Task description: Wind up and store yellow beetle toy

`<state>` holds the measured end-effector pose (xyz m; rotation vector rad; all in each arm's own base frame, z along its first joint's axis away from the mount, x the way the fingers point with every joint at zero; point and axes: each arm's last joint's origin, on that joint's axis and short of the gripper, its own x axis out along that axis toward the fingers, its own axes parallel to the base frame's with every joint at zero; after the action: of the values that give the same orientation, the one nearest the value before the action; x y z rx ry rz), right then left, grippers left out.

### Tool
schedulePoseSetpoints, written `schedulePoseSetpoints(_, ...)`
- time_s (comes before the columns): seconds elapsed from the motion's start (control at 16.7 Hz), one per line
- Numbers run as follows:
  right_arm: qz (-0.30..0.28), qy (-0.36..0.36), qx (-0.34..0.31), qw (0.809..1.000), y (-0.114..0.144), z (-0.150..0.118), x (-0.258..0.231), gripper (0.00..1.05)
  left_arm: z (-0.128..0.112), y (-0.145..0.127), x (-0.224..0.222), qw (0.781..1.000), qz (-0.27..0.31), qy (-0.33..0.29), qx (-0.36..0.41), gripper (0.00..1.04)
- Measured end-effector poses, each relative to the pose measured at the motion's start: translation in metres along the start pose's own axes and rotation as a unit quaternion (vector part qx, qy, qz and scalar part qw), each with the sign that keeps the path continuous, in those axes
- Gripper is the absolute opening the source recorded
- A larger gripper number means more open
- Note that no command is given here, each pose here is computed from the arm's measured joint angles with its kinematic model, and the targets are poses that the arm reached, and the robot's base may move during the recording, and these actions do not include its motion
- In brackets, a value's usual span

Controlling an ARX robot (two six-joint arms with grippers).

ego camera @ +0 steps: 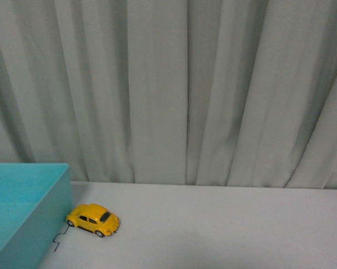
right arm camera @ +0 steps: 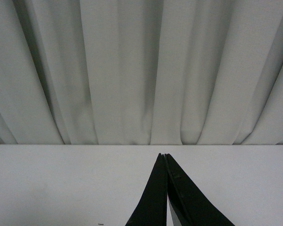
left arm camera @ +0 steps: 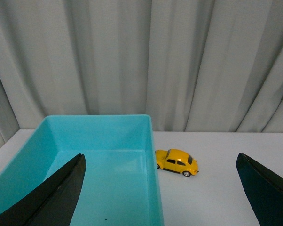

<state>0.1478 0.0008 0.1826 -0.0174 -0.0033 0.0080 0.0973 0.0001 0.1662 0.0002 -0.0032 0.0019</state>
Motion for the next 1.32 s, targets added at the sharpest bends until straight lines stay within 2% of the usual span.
schedulePoseSetpoints(0.18,0.0,0.008,0.001,1.0,0.0,-0.007,-0.011,0.02,0.0,0.0,0.0,1.0,0.0,0.0,0.0,0.98)
schedulePoseSetpoints(0.3,0.0,-0.013,0.001,1.0,0.0,-0.011,-0.016,0.02,0.0,0.0,0.0,1.0,0.0,0.0,0.0,0.98)
schedulePoseSetpoints(0.36,0.0,0.008,0.001,1.0,0.0,-0.016,-0.018,0.02,0.0,0.0,0.0,1.0,0.0,0.0,0.0,0.98)
schedulePoseSetpoints(1.32,-0.001,-0.004,0.001,1.0,0.0,-0.013,-0.038,0.02,0.0,0.0,0.0,1.0,0.0,0.0,0.0,0.98)
